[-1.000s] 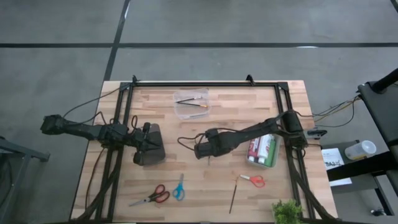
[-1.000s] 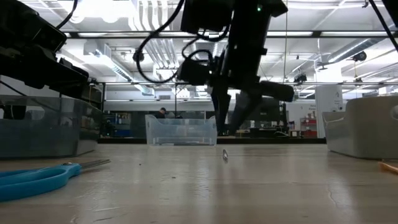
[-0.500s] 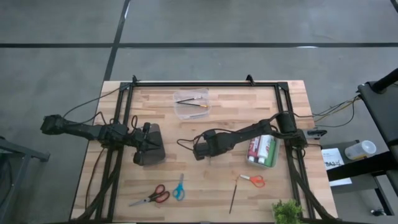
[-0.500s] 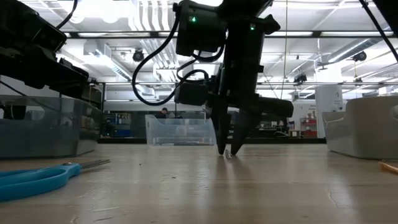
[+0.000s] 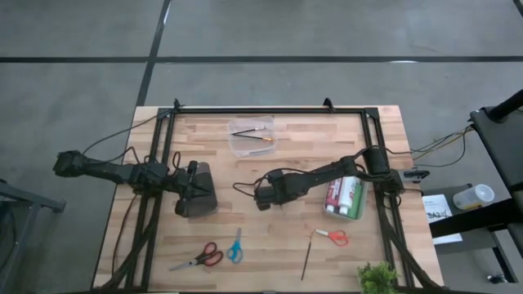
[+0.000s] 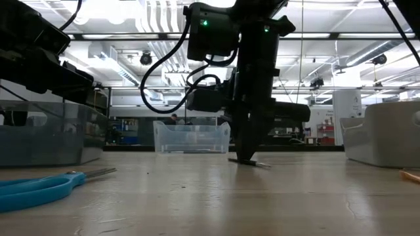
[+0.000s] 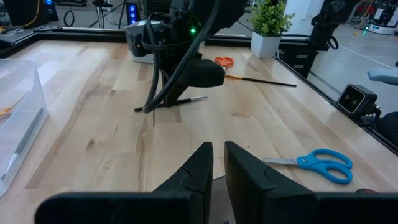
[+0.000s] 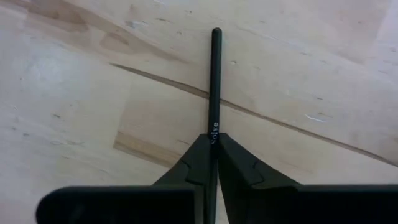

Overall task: Pick & Place Paint Supplies
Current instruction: Put the silver paint brush into the transparent bin

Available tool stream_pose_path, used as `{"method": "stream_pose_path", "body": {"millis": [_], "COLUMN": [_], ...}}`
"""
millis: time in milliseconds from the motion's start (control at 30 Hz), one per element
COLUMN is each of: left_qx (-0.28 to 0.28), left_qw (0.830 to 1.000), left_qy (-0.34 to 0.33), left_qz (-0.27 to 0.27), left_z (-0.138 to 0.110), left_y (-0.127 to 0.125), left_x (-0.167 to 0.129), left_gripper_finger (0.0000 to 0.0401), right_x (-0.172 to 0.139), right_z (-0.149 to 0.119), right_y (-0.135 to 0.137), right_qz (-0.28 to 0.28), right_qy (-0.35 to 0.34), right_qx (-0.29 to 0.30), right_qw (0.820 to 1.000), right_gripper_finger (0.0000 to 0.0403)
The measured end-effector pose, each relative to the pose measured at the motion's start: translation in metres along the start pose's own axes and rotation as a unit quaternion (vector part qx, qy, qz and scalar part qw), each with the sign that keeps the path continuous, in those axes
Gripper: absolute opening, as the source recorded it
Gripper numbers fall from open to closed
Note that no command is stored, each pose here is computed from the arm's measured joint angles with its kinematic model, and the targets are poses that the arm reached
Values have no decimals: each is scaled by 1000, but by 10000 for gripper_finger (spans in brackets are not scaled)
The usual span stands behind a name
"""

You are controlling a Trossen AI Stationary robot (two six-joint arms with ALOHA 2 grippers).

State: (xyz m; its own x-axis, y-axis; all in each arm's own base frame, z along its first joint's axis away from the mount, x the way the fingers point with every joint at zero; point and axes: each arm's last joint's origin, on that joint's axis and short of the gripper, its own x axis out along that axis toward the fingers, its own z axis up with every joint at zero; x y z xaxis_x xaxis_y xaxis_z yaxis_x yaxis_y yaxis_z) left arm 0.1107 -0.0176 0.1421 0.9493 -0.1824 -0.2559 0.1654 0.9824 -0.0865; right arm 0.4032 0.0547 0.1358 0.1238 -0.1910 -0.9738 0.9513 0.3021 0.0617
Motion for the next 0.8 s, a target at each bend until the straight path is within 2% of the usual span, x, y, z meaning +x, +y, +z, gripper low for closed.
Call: {"method": "stream_pose_path", "body": {"millis": [467, 800], "left_qx": [0, 0], "left_qw": [1000, 1000], "left_qy": [0, 0], "left_qz": [0, 0], "left_z": [0, 0], "left_y": [0, 0], "left_x": [0, 0], "left_gripper_finger": [51, 51], "right_x": [1, -14], "right_z": [0, 4], "right_y": [0, -1], "right_qz": [-1, 14], "right_qy": [2, 3], "right_qx": [-6, -46], "right_qw": [1000, 999], "right_gripper_finger": [18, 18]}}
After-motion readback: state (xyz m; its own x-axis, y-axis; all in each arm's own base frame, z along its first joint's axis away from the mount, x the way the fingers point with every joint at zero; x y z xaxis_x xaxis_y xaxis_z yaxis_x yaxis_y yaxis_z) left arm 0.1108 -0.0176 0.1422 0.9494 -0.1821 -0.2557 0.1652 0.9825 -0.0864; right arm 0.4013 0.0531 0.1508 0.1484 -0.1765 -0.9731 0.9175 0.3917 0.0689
